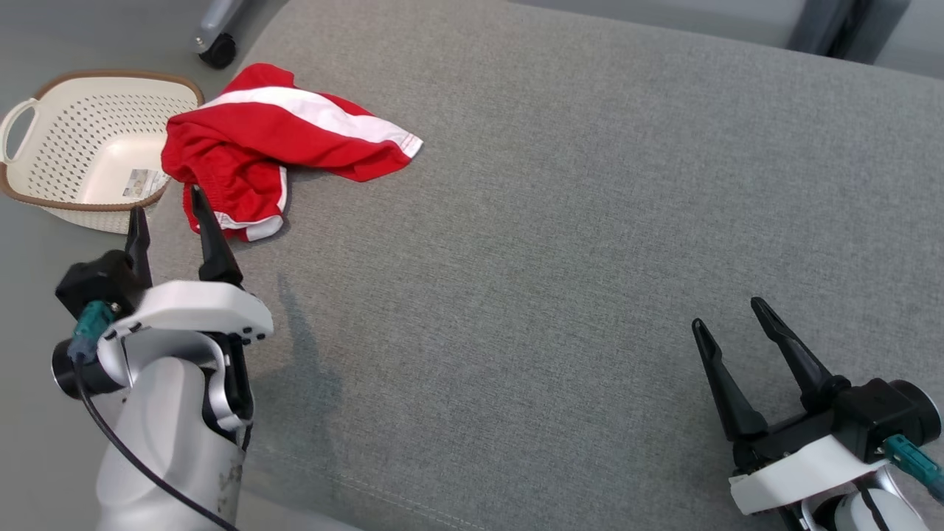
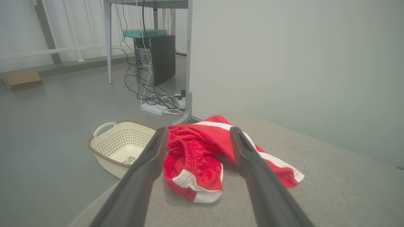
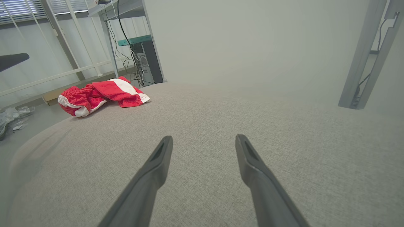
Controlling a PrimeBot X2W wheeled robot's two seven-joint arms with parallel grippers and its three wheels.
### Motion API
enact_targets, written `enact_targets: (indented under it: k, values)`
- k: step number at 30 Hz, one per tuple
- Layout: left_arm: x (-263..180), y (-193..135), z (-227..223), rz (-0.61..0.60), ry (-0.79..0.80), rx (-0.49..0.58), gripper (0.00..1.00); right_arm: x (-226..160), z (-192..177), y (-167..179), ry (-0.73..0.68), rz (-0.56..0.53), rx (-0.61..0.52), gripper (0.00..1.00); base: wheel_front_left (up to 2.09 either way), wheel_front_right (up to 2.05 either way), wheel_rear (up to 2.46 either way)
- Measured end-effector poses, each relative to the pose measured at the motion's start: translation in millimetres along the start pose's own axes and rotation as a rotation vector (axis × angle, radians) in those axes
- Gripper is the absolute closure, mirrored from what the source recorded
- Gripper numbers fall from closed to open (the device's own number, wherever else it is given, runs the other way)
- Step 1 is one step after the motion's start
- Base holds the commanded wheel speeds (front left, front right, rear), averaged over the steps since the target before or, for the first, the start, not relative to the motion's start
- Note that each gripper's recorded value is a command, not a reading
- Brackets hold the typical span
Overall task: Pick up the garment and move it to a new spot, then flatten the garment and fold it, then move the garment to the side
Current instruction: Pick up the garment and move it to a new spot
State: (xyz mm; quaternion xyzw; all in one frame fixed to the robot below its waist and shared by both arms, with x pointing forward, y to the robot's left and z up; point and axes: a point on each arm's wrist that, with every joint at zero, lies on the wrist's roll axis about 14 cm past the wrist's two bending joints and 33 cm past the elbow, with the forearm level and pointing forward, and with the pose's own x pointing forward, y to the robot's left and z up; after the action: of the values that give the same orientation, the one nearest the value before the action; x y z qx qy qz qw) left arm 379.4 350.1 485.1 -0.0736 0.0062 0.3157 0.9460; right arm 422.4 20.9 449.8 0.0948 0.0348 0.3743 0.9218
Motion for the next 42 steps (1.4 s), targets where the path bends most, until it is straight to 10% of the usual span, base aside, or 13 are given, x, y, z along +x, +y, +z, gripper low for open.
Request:
enact_targets:
  k: [26, 27, 28, 29, 42]
  values:
    - [50.9, -7.1, -125.4, 0.039, 0.676, 0.076, 0.0, 5.1, -33.1, -31.5, 0.062, -0.003, 0.012, 0.0, 0.0, 0.0, 0.0]
    - [48.9, -9.0, -128.1, 0.028, 0.693, 0.076, 0.51, 4.6, -32.7, -31.1, 0.062, -0.004, 0.012, 0.0, 0.0, 0.0, 0.0]
    - [46.9, -9.7, -130.4, 0.023, 0.706, 0.074, 0.51, 4.0, -32.0, -30.6, 0.061, -0.006, 0.013, 0.0, 0.0, 0.0, 0.0]
    - [46.2, -9.5, -131.2, 0.022, 0.71, 0.074, 1.0, 3.5, -31.2, -30.4, 0.059, -0.008, 0.013, 0.0, 0.0, 0.0, 0.0]
    - [71.4, -35.0, -70.9, -0.1, 0.368, -0.046, 1.0, -6.5, -4.2, -30.0, 0.007, -0.064, -0.003, 0.0, 0.0, 0.0, 0.0]
